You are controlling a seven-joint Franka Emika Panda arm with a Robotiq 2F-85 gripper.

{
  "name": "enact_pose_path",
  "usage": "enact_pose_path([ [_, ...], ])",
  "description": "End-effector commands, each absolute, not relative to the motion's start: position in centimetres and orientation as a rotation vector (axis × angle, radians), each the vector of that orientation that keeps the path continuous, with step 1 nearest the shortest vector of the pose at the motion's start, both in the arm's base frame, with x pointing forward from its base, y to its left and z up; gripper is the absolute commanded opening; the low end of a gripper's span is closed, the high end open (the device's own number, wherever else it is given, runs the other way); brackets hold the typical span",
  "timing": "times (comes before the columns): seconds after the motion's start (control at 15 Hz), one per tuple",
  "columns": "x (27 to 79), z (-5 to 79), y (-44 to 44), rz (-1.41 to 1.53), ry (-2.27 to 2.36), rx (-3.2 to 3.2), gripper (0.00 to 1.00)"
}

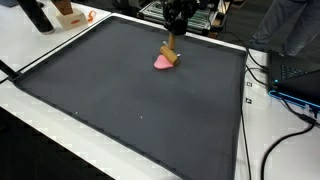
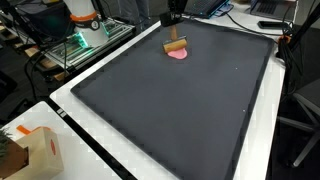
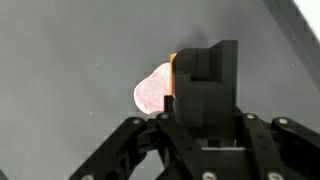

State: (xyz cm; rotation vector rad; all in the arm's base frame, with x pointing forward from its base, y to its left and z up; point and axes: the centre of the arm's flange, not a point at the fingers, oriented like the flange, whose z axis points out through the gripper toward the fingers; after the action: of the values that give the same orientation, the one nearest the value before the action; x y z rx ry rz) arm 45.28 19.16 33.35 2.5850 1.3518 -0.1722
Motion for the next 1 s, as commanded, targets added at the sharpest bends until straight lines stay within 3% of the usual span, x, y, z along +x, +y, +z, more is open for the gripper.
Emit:
enact_pose_path([
  [0.0,46.0,30.8,19.8,-0.222,1.376,2.554,0.23],
  [0.93,47.5,28.1,19.2,-0.231,1.343,2.532,0.23],
])
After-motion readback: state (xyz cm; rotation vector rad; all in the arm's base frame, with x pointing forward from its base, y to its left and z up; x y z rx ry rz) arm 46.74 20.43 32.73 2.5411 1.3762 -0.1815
